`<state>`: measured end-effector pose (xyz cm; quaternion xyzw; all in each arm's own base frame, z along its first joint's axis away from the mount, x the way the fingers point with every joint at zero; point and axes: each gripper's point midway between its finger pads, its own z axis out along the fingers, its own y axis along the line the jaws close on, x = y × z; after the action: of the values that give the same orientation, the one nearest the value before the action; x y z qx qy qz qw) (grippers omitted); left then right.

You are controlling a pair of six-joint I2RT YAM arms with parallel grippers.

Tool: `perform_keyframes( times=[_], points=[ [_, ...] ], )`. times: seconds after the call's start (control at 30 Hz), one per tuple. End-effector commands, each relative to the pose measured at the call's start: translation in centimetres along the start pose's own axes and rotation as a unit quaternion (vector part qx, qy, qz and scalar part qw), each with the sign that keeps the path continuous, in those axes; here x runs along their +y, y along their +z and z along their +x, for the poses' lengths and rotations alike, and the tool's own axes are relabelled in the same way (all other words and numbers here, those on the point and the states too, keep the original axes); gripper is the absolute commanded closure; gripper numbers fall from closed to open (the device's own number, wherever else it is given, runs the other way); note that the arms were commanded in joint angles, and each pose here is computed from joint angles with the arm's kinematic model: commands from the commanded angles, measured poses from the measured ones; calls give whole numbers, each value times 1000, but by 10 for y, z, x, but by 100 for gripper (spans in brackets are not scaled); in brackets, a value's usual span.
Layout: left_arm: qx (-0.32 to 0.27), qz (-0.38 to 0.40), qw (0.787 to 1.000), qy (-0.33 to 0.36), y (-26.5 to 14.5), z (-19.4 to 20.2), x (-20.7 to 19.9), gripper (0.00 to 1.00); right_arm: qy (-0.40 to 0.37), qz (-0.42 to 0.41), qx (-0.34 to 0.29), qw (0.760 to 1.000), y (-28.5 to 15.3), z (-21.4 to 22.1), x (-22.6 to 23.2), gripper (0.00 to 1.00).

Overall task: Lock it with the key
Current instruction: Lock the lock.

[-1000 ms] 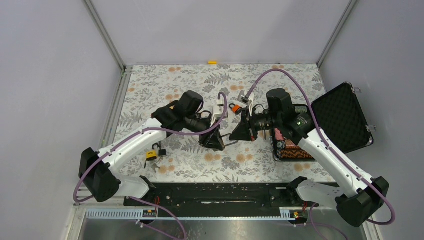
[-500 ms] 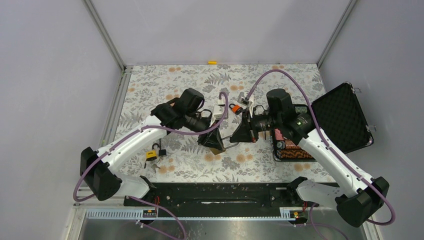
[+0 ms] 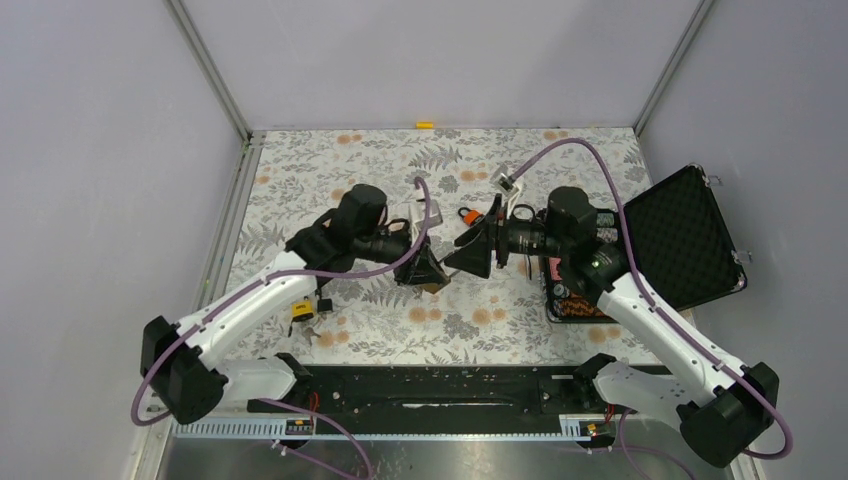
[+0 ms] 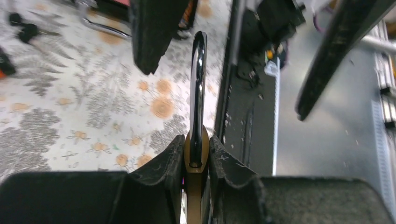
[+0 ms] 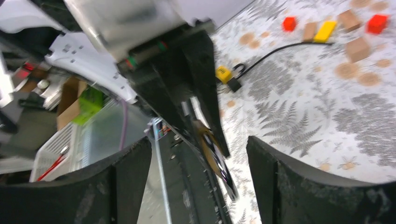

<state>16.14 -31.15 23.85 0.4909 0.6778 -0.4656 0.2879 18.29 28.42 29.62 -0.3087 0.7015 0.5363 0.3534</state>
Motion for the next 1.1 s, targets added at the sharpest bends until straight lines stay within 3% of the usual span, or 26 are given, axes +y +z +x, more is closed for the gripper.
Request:
perform_keyframes(
  times=[0.0, 0.1, 0.27, 0.53, 0.67, 0.8, 1.03, 1.07],
  points=[
    [-212, -76, 972, 73, -40, -99, -8, 100, -16, 18, -194, 981, -9, -60, 1, 16],
    [-294, -117, 947, 56, -63, -123, -9, 100, -7, 37, -249, 968, -16, -66, -8, 13],
    [-462, -146, 874, 29, -106, -162, -12, 100, -12, 16, -271, 962, -11, -73, 0, 13],
    [-552, -134, 823, 22, -139, -188, -27, 100, -37, -61, -240, 968, 16, -69, 37, 28],
    [-564, -111, 818, 24, -142, -191, -37, 100, -28, -76, -243, 967, 25, -71, 41, 30],
    [-564, -86, 821, 23, -141, -191, -46, 100, -14, -82, -259, 962, 26, -81, 43, 41],
    [-566, -67, 821, 30, -142, -191, -54, 100, -26, -98, -275, 956, 24, -95, 53, 41],
    [-566, -64, 821, 31, -142, -191, -55, 100, -25, -98, -273, 957, 25, -96, 53, 45]
  ],
)
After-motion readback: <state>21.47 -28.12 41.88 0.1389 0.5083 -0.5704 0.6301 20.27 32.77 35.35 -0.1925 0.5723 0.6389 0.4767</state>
